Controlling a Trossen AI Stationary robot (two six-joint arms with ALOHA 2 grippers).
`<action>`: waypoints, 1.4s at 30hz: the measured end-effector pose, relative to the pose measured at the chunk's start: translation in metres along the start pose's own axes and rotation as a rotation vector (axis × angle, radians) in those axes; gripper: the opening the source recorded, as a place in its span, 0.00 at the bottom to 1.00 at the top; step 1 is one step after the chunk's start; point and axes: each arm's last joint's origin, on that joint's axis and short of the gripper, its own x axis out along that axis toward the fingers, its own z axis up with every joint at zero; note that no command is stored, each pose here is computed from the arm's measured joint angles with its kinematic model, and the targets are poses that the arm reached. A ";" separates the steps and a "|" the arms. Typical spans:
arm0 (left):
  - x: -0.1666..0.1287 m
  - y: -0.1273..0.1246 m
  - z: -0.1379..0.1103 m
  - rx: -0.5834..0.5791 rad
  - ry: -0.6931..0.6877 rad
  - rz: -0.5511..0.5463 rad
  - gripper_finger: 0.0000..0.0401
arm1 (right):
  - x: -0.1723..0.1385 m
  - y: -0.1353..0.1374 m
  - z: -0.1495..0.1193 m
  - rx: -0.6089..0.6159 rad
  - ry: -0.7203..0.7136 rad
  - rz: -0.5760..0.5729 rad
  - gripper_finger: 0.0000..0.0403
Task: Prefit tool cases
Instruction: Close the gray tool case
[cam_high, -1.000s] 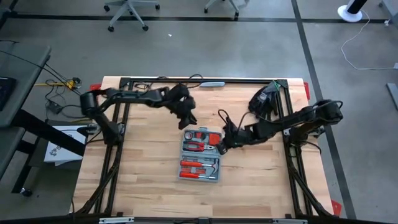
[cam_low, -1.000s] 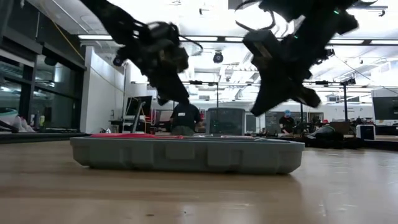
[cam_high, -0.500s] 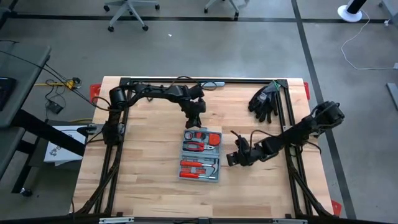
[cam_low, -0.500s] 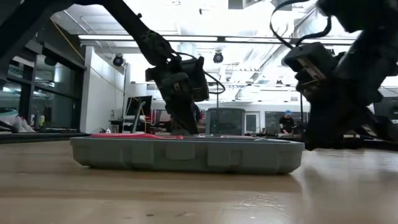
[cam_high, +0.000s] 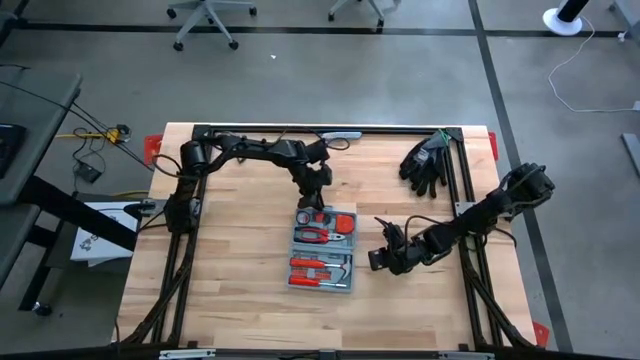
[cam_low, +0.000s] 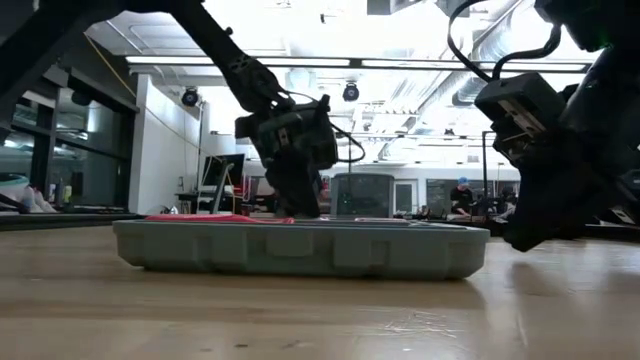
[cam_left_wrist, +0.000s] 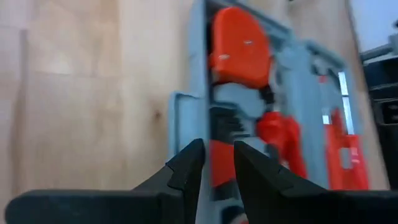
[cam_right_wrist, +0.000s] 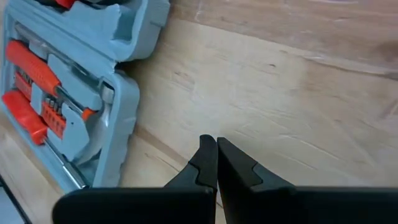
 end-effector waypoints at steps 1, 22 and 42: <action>0.000 0.001 0.000 -0.003 0.008 0.028 0.22 | 0.000 0.000 0.000 0.000 0.000 -0.001 0.00; -0.001 0.019 0.000 -0.096 -0.032 0.002 0.22 | 0.000 0.000 0.000 -0.001 0.000 -0.006 0.00; 0.006 0.016 -0.010 -0.179 0.007 -0.183 0.22 | 0.000 -0.004 0.000 -0.012 0.006 -0.038 0.00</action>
